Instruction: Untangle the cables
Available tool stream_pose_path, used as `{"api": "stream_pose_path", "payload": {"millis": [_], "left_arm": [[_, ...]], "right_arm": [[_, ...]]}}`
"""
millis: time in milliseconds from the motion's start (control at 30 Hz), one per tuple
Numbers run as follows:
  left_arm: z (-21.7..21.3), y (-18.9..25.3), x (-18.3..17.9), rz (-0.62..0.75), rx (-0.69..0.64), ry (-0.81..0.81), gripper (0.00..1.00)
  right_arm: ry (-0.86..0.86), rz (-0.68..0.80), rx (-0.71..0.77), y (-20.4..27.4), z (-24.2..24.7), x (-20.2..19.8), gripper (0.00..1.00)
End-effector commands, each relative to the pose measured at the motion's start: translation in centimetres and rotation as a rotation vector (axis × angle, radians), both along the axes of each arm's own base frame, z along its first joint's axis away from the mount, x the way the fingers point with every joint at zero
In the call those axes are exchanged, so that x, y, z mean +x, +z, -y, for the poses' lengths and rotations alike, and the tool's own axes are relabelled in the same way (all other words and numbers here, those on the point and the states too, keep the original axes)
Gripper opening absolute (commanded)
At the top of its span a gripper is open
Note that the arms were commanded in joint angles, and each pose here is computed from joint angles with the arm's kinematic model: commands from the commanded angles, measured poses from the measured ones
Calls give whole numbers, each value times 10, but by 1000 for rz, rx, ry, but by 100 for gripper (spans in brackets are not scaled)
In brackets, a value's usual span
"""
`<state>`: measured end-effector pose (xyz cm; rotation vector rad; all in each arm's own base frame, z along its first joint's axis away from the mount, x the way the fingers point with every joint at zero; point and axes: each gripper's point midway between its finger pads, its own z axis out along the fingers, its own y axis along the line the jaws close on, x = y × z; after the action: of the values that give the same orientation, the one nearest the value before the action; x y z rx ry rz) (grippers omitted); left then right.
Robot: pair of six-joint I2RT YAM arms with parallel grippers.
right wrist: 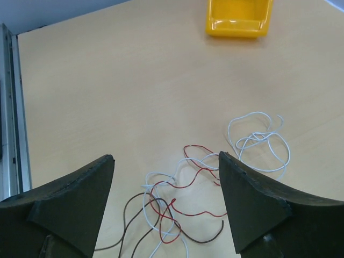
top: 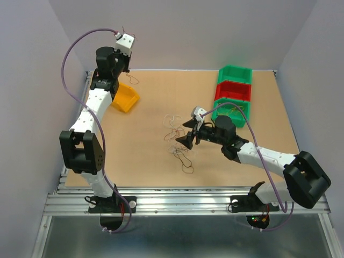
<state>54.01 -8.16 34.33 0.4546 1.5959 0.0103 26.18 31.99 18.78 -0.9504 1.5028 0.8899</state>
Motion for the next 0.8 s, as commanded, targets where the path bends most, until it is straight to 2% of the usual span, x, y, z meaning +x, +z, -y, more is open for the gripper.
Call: {"api": "stream_pose_path", "payload": {"millis": [0,233,467,600,767], "left_arm": [[-18,-20,12,-21,62,-16,0],[-48,-87,20,-146,185,11,0],[-77,-131,14,-217,287,2,0],[-85,-156,3,-251,439,-38,0],[-97,-195,-8,-390,547,-105,0]], "right_arm": [[-35,74,54,34,-2,11,84],[-49,78,65,36,0,12,85],[-59,76,74,36,0,14,85],[-37,74,83,38,-5,13,85],[-36,68,84,37,-7,15,85]]}}
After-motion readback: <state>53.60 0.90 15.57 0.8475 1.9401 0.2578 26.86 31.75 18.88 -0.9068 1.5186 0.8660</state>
